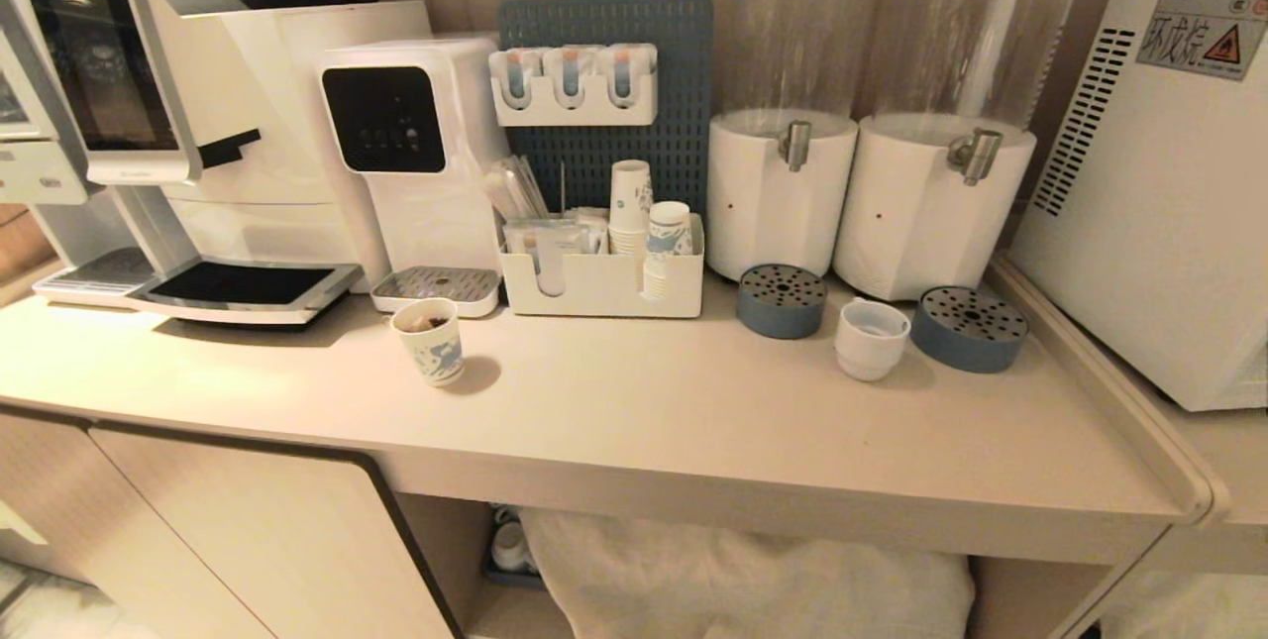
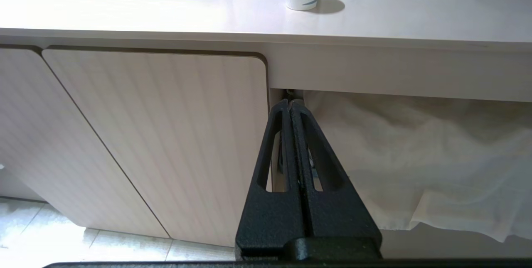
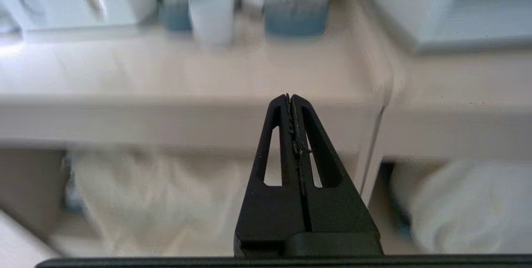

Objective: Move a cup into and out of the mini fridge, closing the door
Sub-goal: Put the ceramic cup in the freezer

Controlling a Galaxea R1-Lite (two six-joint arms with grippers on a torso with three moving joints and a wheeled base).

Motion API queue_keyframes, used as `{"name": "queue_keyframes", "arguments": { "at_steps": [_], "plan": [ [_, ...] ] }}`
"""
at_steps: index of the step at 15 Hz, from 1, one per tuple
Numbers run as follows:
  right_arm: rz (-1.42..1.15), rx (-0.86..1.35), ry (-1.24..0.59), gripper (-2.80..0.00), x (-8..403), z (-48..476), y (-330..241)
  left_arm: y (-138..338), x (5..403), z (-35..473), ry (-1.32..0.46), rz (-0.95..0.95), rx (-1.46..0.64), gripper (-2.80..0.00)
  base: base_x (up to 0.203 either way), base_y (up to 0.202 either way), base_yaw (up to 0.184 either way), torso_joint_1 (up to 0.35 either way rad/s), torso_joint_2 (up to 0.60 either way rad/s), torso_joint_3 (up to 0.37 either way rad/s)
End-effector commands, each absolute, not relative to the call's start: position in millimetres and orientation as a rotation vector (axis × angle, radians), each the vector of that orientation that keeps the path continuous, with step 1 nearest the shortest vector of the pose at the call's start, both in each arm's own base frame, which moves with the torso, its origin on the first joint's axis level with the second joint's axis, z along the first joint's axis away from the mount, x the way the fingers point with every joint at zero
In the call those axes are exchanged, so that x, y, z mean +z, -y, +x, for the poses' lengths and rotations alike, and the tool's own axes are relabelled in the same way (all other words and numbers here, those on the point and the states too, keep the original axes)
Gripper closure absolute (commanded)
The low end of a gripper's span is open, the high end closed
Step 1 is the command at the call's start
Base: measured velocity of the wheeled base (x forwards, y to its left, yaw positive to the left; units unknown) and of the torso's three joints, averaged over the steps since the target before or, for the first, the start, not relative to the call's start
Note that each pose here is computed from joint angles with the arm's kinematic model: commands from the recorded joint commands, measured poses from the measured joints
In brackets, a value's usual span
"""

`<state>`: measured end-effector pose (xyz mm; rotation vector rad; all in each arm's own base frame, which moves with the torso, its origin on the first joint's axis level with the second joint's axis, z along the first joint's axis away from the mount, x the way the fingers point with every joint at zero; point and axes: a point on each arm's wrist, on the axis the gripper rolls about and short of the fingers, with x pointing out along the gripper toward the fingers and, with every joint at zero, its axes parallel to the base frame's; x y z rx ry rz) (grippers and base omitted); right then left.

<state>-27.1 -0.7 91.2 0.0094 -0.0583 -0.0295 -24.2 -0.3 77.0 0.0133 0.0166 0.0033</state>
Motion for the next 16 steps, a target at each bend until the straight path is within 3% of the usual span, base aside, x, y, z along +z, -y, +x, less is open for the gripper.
{"name": "queue_keyframes", "arguments": {
  "at_steps": [1, 4, 6, 9, 12, 16],
  "plan": [
    [0.010, -0.049, 0.130, 0.00, 117, -37, 1, 0, 77, -24, -0.018, 0.012, 0.003, 0.00, 0.000, 0.000, 0.000, 0.000, 0.00, 0.000],
    [0.014, -0.079, 0.259, 0.00, 197, -77, 2, 0, 77, -24, -0.018, 0.009, 0.003, 0.00, 0.000, 0.000, 0.000, 0.000, 0.00, 0.000],
    [0.015, -0.088, 0.202, 0.00, 242, -78, 2, 0, 77, -24, -0.018, 0.007, 0.003, 0.00, 0.000, 0.000, 0.000, 0.000, 0.00, 0.000],
    [0.062, -0.134, -0.056, 0.00, 284, -10, 3, 0, 77, -24, -0.018, 0.008, 0.003, 0.00, 0.000, 0.000, 0.000, 0.000, 0.00, 0.000],
    [0.128, -0.166, -0.308, 0.00, 295, 81, 4, 0, 77, -24, -0.019, 0.006, 0.003, 0.00, 0.000, 0.000, 0.000, 0.000, 0.00, 0.000],
    [0.281, 0.294, -0.399, 0.00, 285, 149, 4, 0, 77, -24, -0.020, 0.009, 0.003, 0.00, 0.000, 0.000, 0.000, 0.000, 0.00, 0.000]
  ]
}}
